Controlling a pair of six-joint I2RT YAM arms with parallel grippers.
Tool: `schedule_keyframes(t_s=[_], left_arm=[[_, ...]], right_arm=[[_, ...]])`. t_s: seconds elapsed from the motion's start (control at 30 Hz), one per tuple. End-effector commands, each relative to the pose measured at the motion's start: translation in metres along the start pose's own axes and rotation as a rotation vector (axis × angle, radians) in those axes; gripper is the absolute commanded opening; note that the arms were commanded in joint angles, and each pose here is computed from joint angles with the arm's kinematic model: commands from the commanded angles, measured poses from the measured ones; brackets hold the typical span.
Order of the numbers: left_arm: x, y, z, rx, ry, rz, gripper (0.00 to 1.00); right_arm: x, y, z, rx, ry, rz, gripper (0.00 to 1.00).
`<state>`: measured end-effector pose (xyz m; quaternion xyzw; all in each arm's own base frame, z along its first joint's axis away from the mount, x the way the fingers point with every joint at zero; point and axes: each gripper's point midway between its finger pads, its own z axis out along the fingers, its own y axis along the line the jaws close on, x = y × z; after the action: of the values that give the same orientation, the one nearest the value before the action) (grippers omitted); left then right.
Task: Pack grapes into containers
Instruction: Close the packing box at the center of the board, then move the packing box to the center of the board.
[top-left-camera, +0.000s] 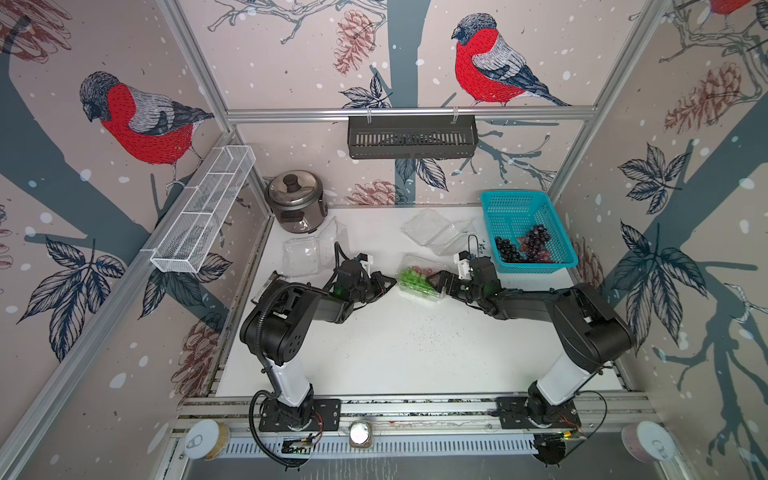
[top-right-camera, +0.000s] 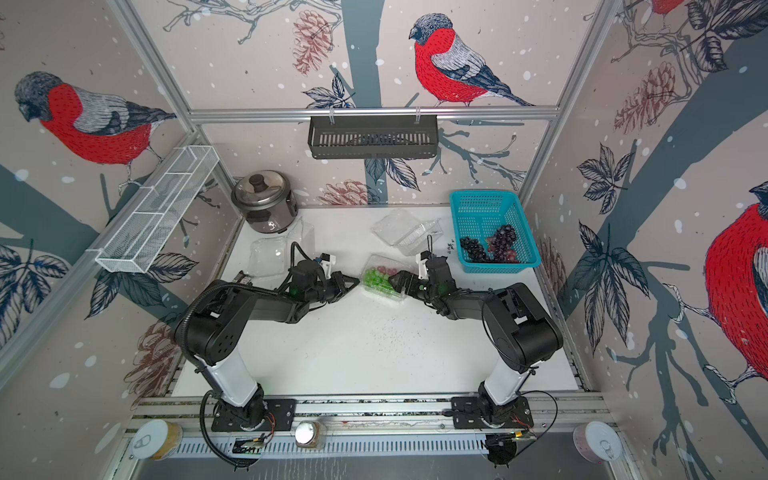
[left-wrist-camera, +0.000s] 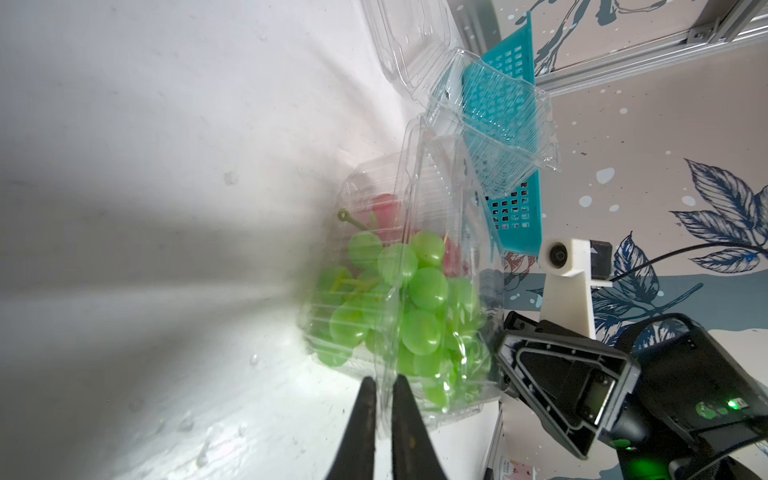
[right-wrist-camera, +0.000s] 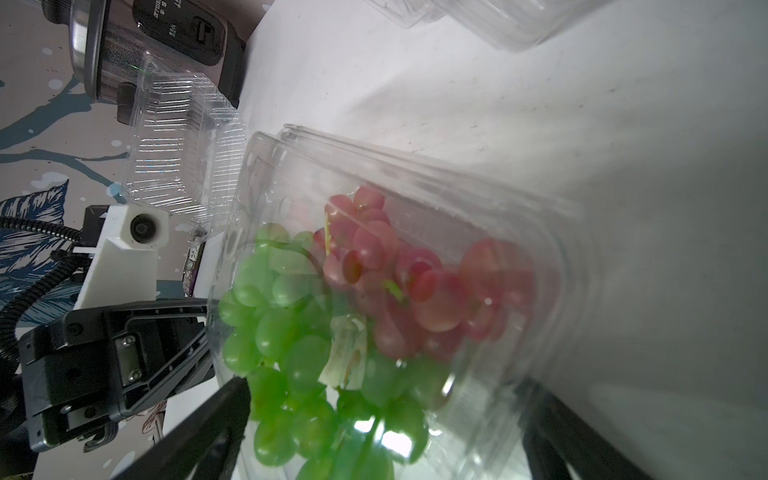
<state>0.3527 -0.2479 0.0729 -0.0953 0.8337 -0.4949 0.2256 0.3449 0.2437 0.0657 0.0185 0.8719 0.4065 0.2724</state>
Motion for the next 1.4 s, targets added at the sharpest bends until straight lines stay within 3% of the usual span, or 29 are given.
schedule_keyframes(t_s=[0.0,0.13,0.2,0.3,0.4,0.47,0.77,1.37], left_arm=[[-0.002,0.002,-0.004,-0.051,-0.009,0.028,0.14],[-0.007,-0.003,-0.011,-0.080,-0.025,0.064,0.22],[-0.009,-0.006,-0.015,-0.097,-0.031,0.083,0.32],[-0.016,-0.009,-0.019,-0.128,-0.043,0.110,0.58],[-0.025,-0.014,-0.017,-0.149,-0.042,0.130,0.77],[-0.030,-0.019,-0.012,-0.147,-0.030,0.138,0.96],[-0.043,-0.025,0.017,-0.136,0.027,0.122,0.97],[-0.085,-0.003,-0.005,-0.166,-0.046,0.064,0.97]], right_arm=[[-0.008,0.005,-0.004,-0.014,-0.019,-0.010,1.00],[-0.011,0.004,-0.010,-0.008,-0.028,-0.013,1.00],[-0.012,0.002,-0.013,-0.004,-0.031,-0.013,1.00],[-0.010,0.002,-0.017,-0.002,-0.029,-0.014,1.00],[-0.005,0.004,-0.018,-0.002,-0.020,-0.017,1.00],[-0.002,0.005,-0.016,-0.003,-0.011,-0.019,1.00],[-0.002,0.032,0.004,-0.045,0.007,-0.037,1.00],[-0.021,0.079,0.075,-0.151,0.054,-0.024,1.00]])
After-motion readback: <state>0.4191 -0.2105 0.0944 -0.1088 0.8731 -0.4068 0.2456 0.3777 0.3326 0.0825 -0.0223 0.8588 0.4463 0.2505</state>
